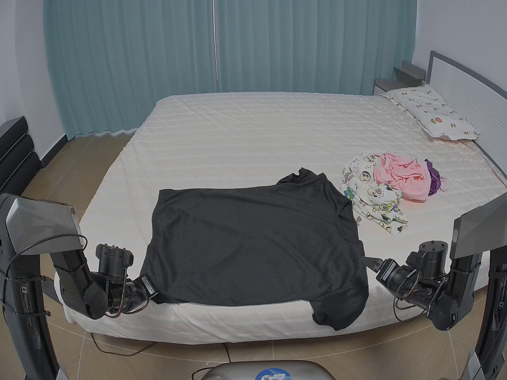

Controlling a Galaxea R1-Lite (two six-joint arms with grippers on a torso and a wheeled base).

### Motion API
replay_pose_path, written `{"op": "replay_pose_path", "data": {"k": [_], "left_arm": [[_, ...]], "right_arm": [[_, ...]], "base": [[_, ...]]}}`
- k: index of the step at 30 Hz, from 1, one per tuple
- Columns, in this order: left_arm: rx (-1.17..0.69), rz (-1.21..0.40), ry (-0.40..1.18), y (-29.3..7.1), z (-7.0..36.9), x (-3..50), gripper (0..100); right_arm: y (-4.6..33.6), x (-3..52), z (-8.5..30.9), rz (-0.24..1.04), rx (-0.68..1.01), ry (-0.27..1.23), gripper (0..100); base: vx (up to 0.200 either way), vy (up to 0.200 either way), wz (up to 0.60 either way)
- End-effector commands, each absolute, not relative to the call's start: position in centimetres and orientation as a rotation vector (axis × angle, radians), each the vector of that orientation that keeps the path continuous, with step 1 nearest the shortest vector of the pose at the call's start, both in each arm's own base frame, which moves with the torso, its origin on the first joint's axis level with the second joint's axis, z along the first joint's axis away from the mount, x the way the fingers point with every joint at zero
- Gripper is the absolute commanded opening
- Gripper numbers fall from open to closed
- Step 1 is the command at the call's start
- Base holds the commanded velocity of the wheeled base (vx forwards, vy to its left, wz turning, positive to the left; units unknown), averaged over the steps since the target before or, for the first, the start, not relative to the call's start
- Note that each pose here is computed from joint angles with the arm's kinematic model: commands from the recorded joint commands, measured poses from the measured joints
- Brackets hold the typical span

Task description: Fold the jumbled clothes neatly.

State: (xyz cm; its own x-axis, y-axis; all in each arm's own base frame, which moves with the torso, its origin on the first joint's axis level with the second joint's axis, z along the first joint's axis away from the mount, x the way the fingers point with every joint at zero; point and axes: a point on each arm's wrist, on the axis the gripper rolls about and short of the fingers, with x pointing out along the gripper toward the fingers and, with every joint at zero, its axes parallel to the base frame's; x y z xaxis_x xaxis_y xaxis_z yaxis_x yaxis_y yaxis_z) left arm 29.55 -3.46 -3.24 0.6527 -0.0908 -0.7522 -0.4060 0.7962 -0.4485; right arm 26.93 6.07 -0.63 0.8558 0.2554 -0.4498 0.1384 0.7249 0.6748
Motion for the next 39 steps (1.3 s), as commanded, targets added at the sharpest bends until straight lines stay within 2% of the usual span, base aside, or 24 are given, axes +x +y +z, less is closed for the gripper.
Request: {"op": "replay_pose_path", "data": {"k": [1, 5, 10, 18, 33, 34, 39], "left_arm": [[-0.657, 0.193, 0.807, -3.3, -2.0, 29.8, 0], [-0.675, 0.186, 0.786, -3.3, 0.3, 30.0, 0], [-0.825, 0.227, 0.774, -3.6, 1.0, 30.4, 0], [-0.838, 0.242, 0.784, -3.0, 0.8, 30.2, 0], [-0.878, 0.226, 0.83, -2.1, 1.2, 30.0, 0], [-0.878, 0.225, 0.828, -2.1, 1.2, 30.0, 0], [-0.878, 0.229, 0.83, -2.0, 1.2, 30.0, 0]], "right_arm": [[6.1, 27.1, -0.4, 0.089, 0.769, 0.54, 100], [6.4, 27.7, -0.4, 0.125, 0.748, 0.543, 100], [5.8, 29.1, -0.9, 0.083, 0.676, 0.616, 100], [5.3, 31.3, -1.9, 0.133, 0.662, 0.678, 100], [5.5, 34.9, -4.6, 0.105, 0.61, 0.776, 100], [5.5, 35.0, -4.5, 0.107, 0.608, 0.771, 0], [4.8, 35.5, -3.3, 0.1, 0.616, 0.727, 0]], "base": [[0.0, 0.0, 0.0], [0.0, 0.0, 0.0], [0.0, 0.0, 0.0], [0.0, 0.0, 0.0], [0.0, 0.0, 0.0], [0.0, 0.0, 0.0], [0.0, 0.0, 0.0]]}}
